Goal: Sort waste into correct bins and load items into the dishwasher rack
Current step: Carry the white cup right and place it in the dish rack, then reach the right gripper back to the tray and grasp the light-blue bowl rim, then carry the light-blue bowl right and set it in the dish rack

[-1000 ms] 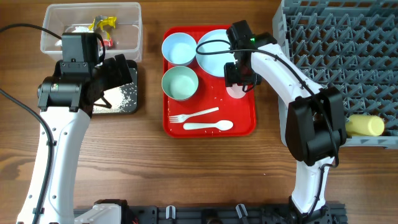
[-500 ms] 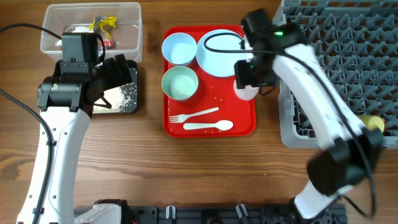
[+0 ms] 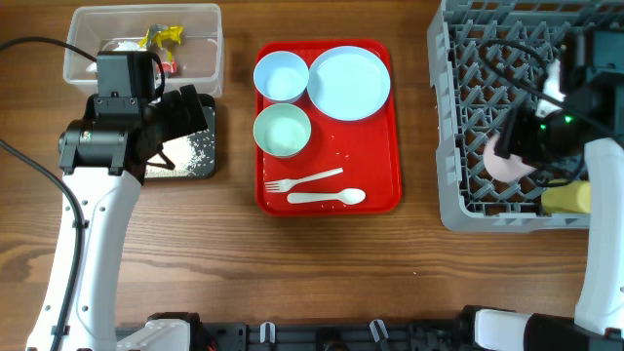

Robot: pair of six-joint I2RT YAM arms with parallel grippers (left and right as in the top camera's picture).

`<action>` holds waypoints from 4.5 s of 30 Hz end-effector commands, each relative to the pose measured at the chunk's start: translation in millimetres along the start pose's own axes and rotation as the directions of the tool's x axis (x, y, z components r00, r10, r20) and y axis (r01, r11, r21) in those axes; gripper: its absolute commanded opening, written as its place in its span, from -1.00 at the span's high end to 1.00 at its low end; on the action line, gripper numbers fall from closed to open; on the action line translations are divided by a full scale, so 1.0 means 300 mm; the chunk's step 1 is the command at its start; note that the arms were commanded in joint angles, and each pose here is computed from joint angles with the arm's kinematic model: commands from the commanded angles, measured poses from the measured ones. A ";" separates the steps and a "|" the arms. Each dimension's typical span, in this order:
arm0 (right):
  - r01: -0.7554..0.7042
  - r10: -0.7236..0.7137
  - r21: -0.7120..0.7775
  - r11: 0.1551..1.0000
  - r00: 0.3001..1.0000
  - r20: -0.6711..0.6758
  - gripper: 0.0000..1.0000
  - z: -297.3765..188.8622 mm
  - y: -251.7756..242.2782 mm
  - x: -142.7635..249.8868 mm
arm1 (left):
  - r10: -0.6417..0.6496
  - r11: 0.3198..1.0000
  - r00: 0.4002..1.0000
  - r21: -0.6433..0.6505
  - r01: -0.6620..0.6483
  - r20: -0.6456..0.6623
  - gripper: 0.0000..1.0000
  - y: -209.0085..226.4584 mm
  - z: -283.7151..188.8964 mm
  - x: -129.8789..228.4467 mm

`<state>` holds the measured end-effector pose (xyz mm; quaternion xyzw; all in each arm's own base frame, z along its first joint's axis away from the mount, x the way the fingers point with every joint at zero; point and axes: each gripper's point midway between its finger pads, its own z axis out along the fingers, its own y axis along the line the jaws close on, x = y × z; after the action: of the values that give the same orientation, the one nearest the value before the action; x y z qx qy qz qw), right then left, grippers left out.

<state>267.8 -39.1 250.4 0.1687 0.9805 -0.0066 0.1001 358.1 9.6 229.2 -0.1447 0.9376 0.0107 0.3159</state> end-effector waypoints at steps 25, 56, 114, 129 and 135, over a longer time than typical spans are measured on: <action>-0.232 0.237 0.069 0.970 0.969 -0.072 -0.57 0.346 -0.226 0.003 | -0.017 1.000 1.000 -0.004 0.017 0.004 -1.00 0.006 0.001 -0.006; 0.272 -0.182 -0.429 0.861 0.954 0.238 -0.55 0.416 0.897 -0.266 | -0.017 1.000 1.000 -0.004 0.017 0.004 -1.00 0.006 0.001 -0.006; -0.005 -0.395 0.552 0.834 0.694 0.602 0.91 -0.066 0.308 -0.511 | -0.017 1.000 1.000 -0.004 0.017 0.004 -1.00 0.006 0.001 -0.005; -0.008 -0.737 0.890 0.457 0.557 0.383 0.91 0.043 0.166 -0.990 | -0.017 1.000 1.000 -0.004 0.017 0.004 -1.00 0.006 0.001 -0.006; 0.112 -0.769 0.921 0.373 0.593 0.240 0.92 0.284 0.183 -1.001 | -0.017 1.000 1.000 -0.004 0.017 0.004 -1.00 0.006 0.001 -0.006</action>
<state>572.6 -92.2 253.4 -0.0779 0.7469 -0.5503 0.3650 358.2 9.6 228.8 -0.1447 0.9378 0.0108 0.3153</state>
